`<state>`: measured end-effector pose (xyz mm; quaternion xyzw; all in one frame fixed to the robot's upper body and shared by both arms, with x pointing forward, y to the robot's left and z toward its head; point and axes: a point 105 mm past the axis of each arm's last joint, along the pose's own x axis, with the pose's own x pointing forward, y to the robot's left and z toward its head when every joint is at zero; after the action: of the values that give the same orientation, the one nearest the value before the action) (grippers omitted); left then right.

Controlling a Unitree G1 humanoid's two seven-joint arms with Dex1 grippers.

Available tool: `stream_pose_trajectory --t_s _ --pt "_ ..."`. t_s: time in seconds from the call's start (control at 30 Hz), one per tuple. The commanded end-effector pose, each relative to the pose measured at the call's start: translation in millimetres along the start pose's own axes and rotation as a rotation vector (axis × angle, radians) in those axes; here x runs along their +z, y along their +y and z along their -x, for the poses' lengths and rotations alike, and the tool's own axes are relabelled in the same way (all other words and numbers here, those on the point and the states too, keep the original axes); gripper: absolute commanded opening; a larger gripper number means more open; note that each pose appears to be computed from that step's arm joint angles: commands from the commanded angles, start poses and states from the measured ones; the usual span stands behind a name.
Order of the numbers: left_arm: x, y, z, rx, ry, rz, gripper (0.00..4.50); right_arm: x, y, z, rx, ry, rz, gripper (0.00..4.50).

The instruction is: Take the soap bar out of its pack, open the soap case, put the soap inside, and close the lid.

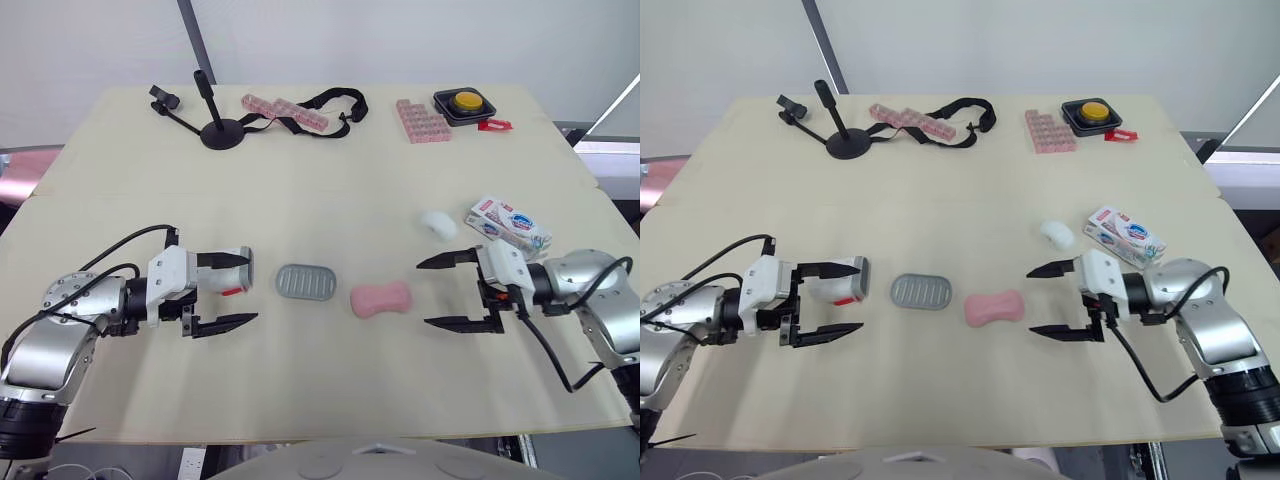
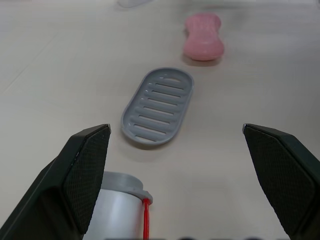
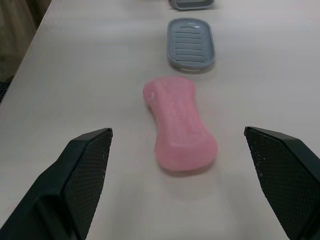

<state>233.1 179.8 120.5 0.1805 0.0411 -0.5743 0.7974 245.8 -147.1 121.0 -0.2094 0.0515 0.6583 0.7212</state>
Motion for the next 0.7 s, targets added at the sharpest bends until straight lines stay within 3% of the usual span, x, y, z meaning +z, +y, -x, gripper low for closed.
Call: stream_pose_trajectory --t_s 0.03,0.53,0.7 --pt "5 -2 -1 -0.006 -0.024 -0.026 4.50 14 -4 -11 -0.005 -0.007 0.041 4.50" --pt "-6 30 44 0.083 0.102 -0.075 4.50 13 3 -26 0.032 -0.059 0.027 4.50" --pt "-5 30 43 0.056 0.109 -0.078 4.50 13 1 -27 0.041 -0.055 0.034 4.50"
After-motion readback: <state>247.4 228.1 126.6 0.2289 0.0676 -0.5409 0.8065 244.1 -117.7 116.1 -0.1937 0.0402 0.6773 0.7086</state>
